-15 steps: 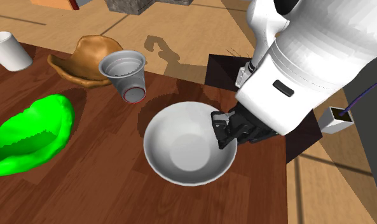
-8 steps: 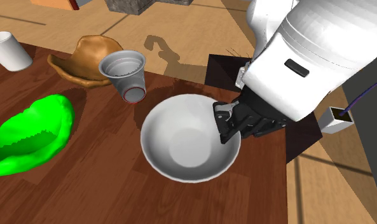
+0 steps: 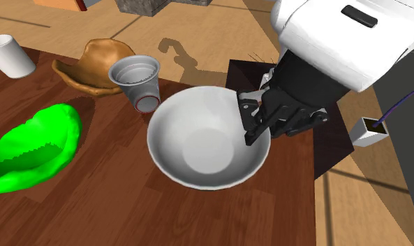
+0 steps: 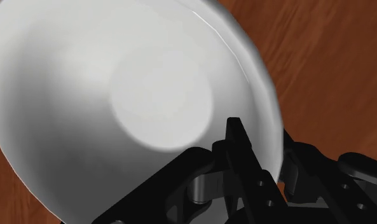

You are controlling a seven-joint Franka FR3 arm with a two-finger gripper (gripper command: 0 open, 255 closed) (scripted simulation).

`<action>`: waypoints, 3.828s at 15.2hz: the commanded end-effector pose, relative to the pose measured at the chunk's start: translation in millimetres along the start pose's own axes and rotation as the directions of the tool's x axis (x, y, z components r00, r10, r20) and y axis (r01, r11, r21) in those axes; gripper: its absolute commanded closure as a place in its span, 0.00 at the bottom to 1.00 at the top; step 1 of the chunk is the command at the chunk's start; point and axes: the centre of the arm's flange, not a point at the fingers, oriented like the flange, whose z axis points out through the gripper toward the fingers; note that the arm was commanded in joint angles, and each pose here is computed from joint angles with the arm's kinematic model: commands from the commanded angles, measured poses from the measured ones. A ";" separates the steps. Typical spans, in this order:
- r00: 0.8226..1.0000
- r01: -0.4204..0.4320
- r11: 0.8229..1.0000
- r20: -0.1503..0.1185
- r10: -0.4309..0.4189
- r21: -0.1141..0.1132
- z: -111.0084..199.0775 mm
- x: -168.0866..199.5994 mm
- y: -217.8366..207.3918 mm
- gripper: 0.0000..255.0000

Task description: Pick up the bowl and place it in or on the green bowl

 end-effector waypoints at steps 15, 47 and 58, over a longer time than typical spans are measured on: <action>1.000 0.000 1.000 0.000 0.000 0.000 -83.2 0.3 20.7 1.00; 1.000 0.000 1.000 0.000 0.000 0.000 -17.7 -19.0 345.7 1.00; 1.000 0.000 1.000 0.000 0.000 0.000 38.5 -18.4 331.2 1.00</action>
